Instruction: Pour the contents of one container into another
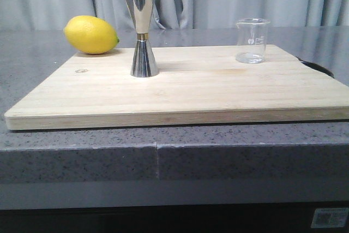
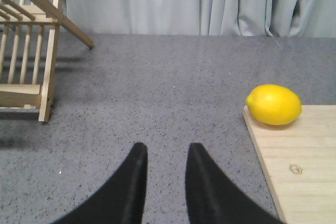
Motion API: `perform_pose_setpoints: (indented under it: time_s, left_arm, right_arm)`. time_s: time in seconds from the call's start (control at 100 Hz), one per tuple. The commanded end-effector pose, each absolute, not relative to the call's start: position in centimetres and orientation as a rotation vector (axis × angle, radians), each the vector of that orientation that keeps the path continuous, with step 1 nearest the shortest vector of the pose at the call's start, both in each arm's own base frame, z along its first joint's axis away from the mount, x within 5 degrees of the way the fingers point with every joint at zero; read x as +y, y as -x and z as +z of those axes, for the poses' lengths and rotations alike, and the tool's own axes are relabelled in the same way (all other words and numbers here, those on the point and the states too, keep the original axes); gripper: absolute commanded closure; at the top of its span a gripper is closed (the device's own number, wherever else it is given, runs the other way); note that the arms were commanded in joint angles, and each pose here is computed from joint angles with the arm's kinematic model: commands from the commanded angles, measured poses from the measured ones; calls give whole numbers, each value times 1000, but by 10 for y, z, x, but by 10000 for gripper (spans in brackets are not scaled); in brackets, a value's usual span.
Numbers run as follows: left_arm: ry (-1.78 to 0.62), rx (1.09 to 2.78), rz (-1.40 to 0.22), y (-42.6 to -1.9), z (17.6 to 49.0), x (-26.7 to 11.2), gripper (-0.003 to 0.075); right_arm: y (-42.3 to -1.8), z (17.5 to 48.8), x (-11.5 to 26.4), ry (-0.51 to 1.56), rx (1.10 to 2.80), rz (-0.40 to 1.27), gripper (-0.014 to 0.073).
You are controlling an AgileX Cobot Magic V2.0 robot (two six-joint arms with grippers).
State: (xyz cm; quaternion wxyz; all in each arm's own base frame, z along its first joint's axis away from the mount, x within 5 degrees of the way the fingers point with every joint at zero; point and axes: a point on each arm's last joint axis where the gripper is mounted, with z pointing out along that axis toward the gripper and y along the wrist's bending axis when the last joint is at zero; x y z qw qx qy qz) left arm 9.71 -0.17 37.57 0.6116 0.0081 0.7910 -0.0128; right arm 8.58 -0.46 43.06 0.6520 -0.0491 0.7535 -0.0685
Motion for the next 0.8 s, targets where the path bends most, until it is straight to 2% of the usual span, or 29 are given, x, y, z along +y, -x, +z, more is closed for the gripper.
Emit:
perform_pose_setpoints:
  time_s: [0.0, 0.05, 0.2, 0.39, 0.58, 0.79]
  left_arm:
    - [-18, 1681, -39, -96, 395, -3, 691]
    - [-37, 1650, -41, -93, 397, -4, 739]
    - [-57, 1541, -37, -73, 407, -8, 739]
    - [-91, 1447, 4, -33, 406, -12, 739]
    - [-99, 1455, 16, -19, 370, -14, 739]
    - [-54, 1551, -31, -31, 321, -12, 739]
  right_arm:
    - [-84, 446, -3, 151, 1589, -165, 582]
    - [-84, 446, -3, 168, 1588, -181, 669]
    - [-75, 448, -5, 162, 1561, -181, 659]
    - [-38, 448, -14, 132, 1463, -168, 659]
    - [-2, 419, -23, 132, 1392, -182, 659]
    - [6, 374, -25, 141, 1412, -193, 659]
